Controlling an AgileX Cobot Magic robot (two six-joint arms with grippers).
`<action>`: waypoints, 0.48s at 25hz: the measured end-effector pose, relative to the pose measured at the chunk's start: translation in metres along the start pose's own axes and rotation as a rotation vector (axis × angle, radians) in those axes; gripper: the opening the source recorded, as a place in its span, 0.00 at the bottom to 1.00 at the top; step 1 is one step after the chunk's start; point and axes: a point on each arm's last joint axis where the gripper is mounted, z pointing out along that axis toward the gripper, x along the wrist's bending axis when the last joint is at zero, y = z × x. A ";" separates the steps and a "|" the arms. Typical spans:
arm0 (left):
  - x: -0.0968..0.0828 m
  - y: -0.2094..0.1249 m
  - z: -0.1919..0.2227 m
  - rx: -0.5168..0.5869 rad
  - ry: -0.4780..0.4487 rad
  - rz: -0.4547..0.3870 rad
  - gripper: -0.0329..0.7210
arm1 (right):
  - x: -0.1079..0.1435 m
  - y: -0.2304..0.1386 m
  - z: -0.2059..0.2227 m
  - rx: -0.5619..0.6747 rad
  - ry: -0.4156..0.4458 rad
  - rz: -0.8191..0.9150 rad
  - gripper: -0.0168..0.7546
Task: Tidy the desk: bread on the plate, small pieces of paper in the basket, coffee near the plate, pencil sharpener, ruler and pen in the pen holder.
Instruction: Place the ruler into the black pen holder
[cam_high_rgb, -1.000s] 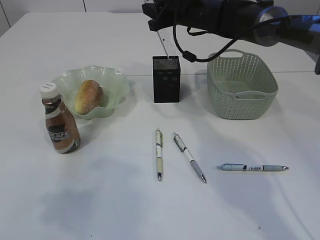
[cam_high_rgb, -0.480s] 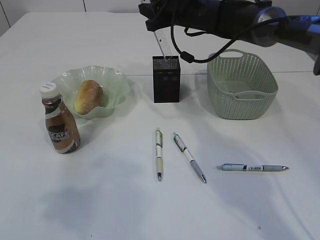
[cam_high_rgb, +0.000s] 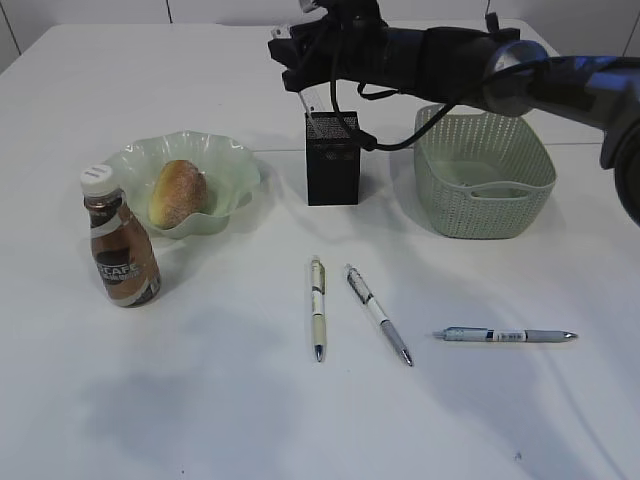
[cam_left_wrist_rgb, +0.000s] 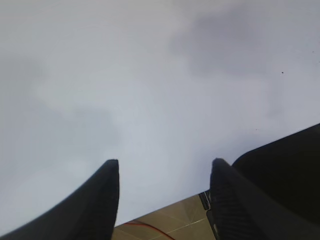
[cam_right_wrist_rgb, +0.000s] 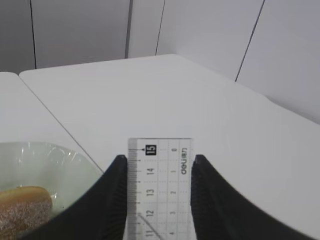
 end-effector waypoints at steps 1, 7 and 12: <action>0.000 0.000 0.000 0.000 0.002 0.001 0.58 | 0.001 -0.008 0.002 0.012 0.003 0.008 0.41; 0.001 0.000 0.000 -0.002 0.008 0.004 0.58 | 0.002 -0.015 0.004 0.024 0.007 0.014 0.41; 0.001 0.000 0.000 -0.002 0.009 0.005 0.58 | 0.002 -0.024 0.005 0.048 -0.012 0.020 0.41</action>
